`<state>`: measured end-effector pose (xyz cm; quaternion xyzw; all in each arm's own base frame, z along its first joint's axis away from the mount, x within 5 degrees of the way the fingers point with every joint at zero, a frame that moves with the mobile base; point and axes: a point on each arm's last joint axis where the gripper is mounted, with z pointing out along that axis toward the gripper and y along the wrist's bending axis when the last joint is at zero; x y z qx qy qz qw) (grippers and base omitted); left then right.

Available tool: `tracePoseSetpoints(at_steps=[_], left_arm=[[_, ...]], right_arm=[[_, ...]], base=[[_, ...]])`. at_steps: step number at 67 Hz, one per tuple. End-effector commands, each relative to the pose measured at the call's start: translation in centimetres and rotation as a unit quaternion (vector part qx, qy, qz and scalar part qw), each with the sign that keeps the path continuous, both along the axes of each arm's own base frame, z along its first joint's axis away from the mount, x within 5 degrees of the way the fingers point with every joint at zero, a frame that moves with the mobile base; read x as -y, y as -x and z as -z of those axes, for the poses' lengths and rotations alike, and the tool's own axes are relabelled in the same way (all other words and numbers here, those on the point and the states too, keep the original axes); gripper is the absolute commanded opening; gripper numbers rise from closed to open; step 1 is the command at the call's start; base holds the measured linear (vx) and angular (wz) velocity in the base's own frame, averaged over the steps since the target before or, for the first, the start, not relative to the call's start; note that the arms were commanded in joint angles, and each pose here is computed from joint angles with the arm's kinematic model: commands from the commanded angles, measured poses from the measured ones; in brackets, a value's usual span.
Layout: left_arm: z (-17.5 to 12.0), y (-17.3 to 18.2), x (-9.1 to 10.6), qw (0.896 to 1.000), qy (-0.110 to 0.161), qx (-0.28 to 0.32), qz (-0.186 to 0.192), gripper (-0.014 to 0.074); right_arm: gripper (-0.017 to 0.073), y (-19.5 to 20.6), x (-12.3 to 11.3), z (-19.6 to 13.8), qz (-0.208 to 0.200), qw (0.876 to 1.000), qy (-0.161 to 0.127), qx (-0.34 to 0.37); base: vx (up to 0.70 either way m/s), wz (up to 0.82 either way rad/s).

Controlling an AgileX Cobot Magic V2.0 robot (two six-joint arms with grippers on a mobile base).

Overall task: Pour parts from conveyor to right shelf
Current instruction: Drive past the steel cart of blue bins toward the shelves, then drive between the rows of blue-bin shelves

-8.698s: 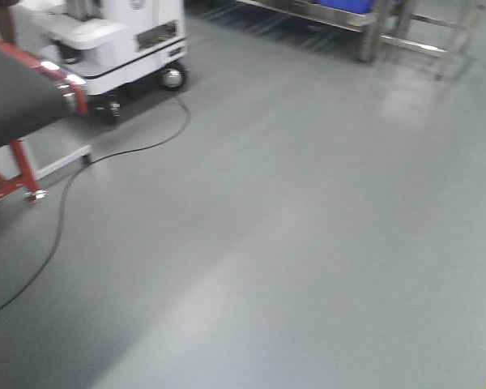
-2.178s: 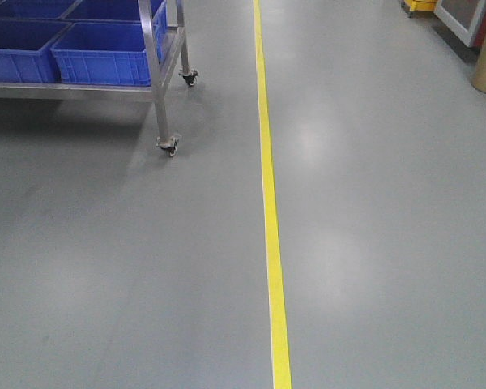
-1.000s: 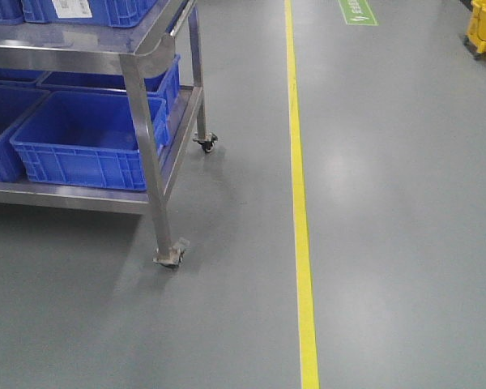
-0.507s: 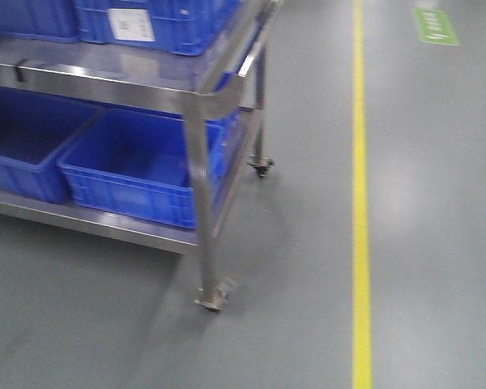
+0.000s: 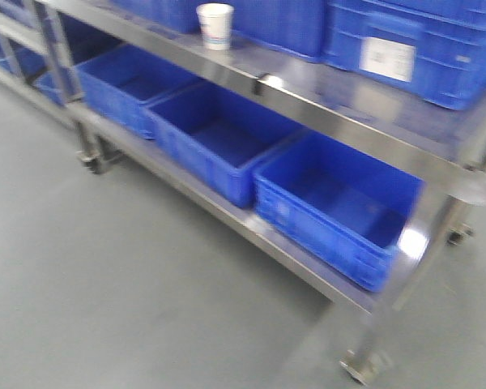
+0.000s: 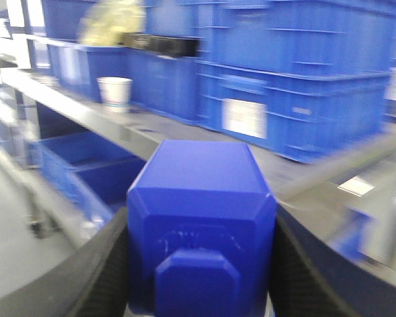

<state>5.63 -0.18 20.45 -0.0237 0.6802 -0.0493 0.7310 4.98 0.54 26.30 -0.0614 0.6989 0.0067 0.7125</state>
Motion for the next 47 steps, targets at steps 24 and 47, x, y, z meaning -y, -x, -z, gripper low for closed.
tracePoseSetpoints(at_steps=[24,47], left_arm=[[0.14,0.03,0.03,0.999,0.009,0.031,0.003,-0.0006],[0.14,0.03,0.03,0.999,0.009,0.031,0.003,-0.0006]], right_arm=[[-0.0004,0.1,0.07,-1.56,0.004,0.999,0.001,0.048],[-0.0004,0.1,0.07,-1.56,0.004,0.999,0.001,0.048]], base=[[0.21,0.83],[0.18,0.75]])
